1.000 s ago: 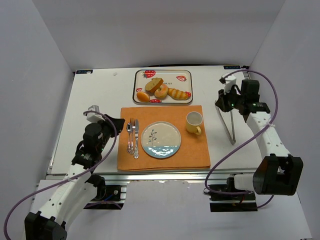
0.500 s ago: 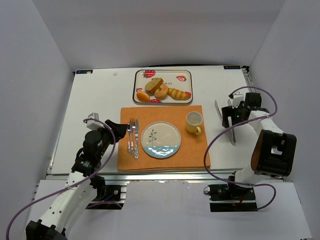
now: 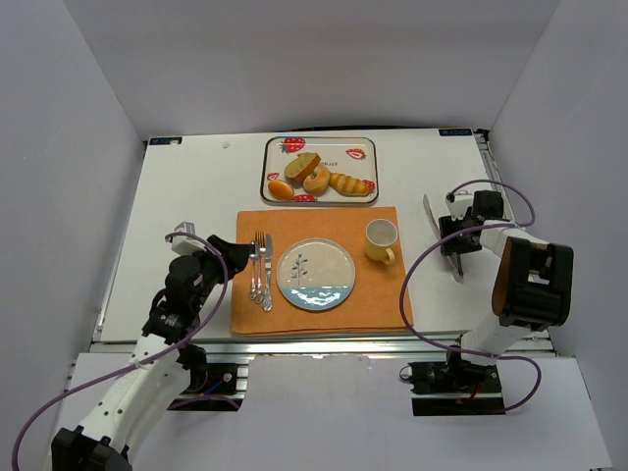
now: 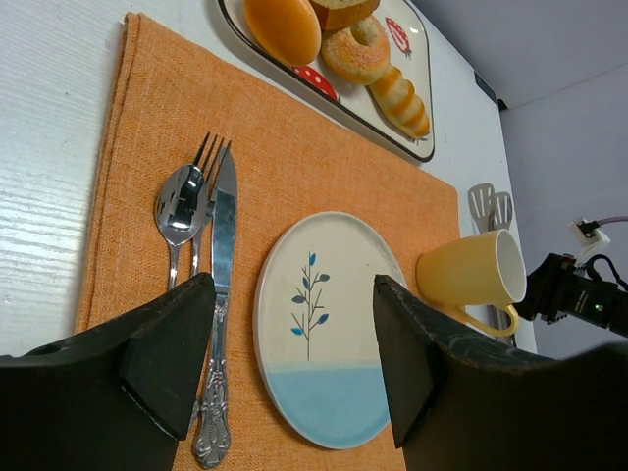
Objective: Place the bread
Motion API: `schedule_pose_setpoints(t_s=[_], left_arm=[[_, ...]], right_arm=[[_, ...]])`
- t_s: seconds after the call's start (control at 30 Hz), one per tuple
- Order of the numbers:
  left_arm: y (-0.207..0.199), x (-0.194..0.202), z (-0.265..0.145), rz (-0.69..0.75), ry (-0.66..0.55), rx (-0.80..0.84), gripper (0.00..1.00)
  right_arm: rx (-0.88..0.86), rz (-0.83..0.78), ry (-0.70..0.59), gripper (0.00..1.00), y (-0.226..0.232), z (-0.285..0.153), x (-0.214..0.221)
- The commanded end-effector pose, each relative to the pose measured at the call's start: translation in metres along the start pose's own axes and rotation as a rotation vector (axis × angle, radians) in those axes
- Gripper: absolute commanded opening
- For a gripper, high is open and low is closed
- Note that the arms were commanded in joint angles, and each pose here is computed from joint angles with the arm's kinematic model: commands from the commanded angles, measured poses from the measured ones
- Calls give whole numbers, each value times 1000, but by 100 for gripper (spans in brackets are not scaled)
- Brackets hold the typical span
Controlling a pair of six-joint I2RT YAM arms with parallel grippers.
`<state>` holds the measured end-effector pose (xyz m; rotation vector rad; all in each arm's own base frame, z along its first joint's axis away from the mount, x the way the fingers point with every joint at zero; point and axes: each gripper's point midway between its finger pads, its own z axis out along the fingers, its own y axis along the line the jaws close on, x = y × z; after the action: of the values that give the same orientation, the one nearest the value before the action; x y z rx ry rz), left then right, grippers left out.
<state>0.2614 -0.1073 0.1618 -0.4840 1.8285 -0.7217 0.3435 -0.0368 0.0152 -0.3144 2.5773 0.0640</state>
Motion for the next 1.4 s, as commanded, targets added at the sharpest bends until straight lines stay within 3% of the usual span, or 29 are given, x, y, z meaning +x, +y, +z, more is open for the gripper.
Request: schedule_pose_setpoints(t_s=[0.0, 0.13, 0.27, 0.37, 0.53, 0.67, 0.93, 1.37], left_arm=[[0, -2, 1, 2, -5, -3, 75], [0, -3, 1, 0, -12, -3, 75], [0, -3, 0, -3, -11, -4, 75], [-1, -4, -1, -5, -13, -2, 75], [-3, -4, 1, -13, -15, 5, 75], [-6, -8, 0, -18, -22, 11, 75], [-6, -12, -2, -10, -28, -3, 75], [-2, -8, 0, -21, -30, -8, 75]], right_arm=[[-9, 7, 29, 56, 3, 9, 12], [-38, -2, 34, 26, 8, 7, 14], [-48, -79, -80, 17, 5, -15, -28], [-76, -176, -223, 23, 8, -48, -84], [-153, -361, -321, 43, 42, -79, -133], [-206, -563, -437, 46, 86, -101, -186], [-235, -713, -462, 43, 128, -95, -229], [-237, -847, -287, 44, 142, -56, -208]])
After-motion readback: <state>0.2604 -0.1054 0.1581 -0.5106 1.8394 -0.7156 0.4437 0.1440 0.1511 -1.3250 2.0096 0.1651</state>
